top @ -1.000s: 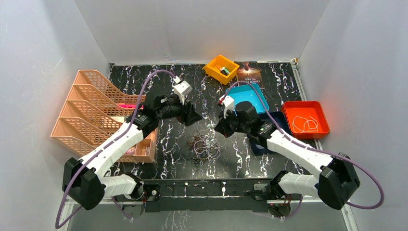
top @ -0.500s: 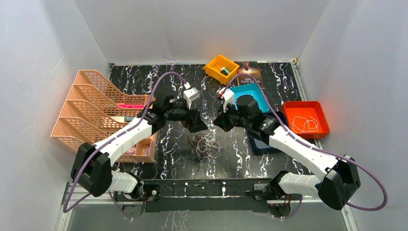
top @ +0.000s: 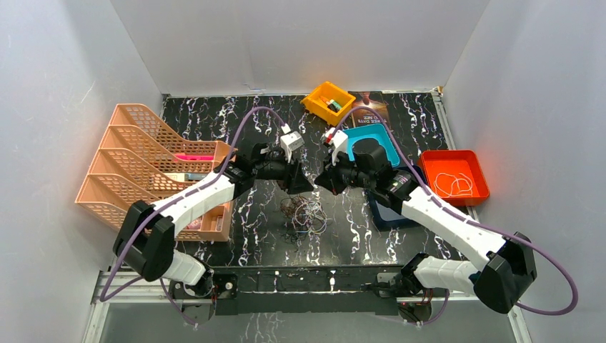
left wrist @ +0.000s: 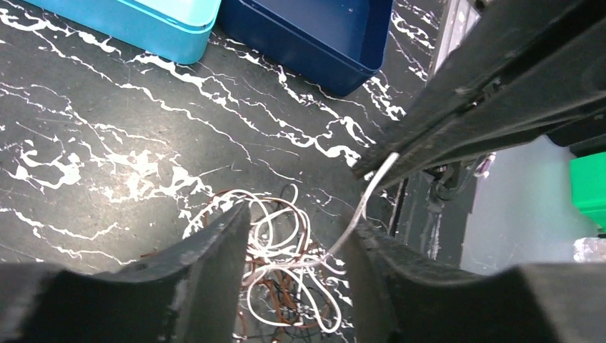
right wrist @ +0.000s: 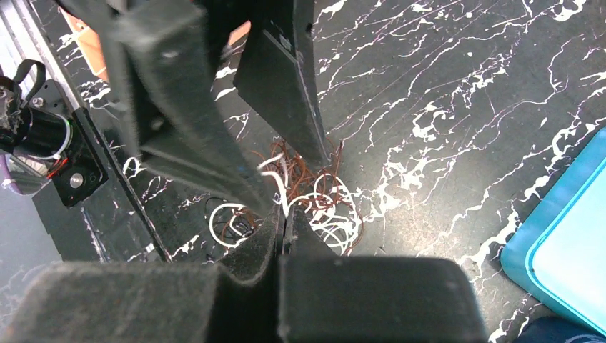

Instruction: Untangle the cables

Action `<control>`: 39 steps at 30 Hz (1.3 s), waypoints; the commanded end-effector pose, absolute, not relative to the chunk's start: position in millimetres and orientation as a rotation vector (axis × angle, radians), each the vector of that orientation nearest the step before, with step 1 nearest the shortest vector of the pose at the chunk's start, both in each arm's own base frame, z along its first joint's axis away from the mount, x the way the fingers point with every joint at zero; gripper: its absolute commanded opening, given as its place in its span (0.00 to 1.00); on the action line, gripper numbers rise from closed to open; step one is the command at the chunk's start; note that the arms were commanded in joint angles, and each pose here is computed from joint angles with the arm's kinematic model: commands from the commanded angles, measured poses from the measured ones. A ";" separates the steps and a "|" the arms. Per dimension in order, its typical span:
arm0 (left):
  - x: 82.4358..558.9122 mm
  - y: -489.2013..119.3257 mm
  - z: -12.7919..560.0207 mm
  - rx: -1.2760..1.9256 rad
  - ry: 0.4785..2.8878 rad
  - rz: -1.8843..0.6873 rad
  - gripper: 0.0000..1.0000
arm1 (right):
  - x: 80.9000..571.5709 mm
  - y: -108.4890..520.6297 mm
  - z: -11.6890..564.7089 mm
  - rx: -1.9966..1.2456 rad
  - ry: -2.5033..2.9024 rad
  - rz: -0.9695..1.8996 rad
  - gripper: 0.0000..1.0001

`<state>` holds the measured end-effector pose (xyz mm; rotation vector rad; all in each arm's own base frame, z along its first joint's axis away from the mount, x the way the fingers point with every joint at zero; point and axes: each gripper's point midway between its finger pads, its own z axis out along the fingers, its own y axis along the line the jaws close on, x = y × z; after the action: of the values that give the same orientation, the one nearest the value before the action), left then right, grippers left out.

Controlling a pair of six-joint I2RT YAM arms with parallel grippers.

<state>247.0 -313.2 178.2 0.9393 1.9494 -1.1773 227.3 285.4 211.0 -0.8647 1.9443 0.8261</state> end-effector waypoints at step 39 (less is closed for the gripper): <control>259.9 -300.0 292.0 0.809 1.738 -1.126 0.00 | 220.2 280.1 278.2 -0.663 1.520 0.956 0.65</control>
<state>257.9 -303.3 244.9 0.8446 1.8442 -1.1292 221.3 268.9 240.4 -0.6679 1.7054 0.8794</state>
